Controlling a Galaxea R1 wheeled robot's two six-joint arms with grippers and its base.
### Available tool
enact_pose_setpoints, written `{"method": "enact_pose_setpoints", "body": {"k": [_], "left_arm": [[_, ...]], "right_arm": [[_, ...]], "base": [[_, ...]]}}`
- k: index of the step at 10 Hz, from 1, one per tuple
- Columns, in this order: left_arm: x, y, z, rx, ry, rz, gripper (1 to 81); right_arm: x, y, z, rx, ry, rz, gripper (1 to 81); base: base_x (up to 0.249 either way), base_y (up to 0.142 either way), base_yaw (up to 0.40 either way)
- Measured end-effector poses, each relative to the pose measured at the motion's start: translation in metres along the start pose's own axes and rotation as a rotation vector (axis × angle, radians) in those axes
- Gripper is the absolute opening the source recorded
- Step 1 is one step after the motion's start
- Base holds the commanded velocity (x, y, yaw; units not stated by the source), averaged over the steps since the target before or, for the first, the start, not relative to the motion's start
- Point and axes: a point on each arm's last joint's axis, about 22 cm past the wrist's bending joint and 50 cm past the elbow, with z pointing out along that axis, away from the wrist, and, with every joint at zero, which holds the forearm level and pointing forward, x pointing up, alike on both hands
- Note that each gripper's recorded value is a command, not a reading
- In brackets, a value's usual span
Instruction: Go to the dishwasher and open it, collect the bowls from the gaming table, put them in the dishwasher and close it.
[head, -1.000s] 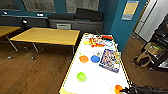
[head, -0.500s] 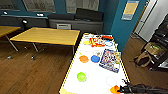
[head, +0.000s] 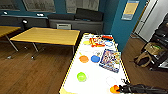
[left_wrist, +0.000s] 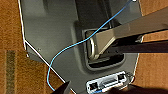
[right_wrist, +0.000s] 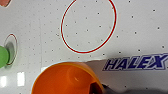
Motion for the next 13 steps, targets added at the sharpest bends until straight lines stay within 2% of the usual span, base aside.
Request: {"method": "enact_pose_setpoints", "body": {"k": [1, 2, 4, 5, 6, 7, 9, 11, 12, 13], "left_arm": [[0.001, 0.0, 0.0, 0.0, 0.002, 0.0, 81.1], [0.002, 0.004, 0.001, -0.005, 0.004, 0.001, 81.1], [0.008, 0.016, 0.005, -0.023, 0.012, 0.0, 81.1], [0.013, 0.023, 0.006, -0.039, 0.017, 0.0, 81.1], [0.018, 0.028, 0.005, -0.058, 0.024, -0.001, 81.1], [0.024, 0.031, 0.003, -0.079, 0.031, -0.001, 81.1], [0.032, 0.035, -0.009, -0.135, 0.041, -0.007, 81.1], [0.056, 0.055, -0.03, -0.236, 0.069, -0.01, 81.1], [0.074, 0.064, -0.047, -0.29, 0.089, -0.008, 81.1], [0.091, 0.064, -0.067, -0.329, 0.106, -0.002, 81.1]], "right_arm": [[-0.004, 0.004, -0.016, 0.001, -0.012, 0.003, 1.0], [0.002, 0.007, -0.04, 0.002, -0.003, -0.003, 1.0], [0.036, 0.013, -0.117, 0.0, 0.08, -0.013, 1.0], [0.036, 0.035, -0.155, -0.03, 0.107, 0.001, 1.0], [0.025, 0.06, -0.188, -0.073, 0.111, 0.023, 1.0], [0.006, 0.079, -0.208, -0.106, 0.099, 0.037, 1.0], [-0.039, 0.112, -0.223, -0.146, 0.068, 0.079, 1.0], [-0.09, 0.159, -0.232, -0.208, 0.044, 0.132, 1.0], [-0.129, 0.174, -0.222, -0.218, 0.004, 0.152, 1.0], [-0.168, 0.182, -0.205, -0.21, -0.04, 0.169, 1.0]], "base": [[0.0, 0.0, 0.0], [0.0, 0.0, 0.0], [0.0, 0.0, 0.0], [0.0, 0.0, 0.0], [0.0, 0.0, 0.0], [0.0, 0.0, 0.0], [0.0, 0.0, 0.0], [0.0, 0.0, 0.0], [0.0, 0.0, 0.0], [0.0, 0.0, 0.0]]}}
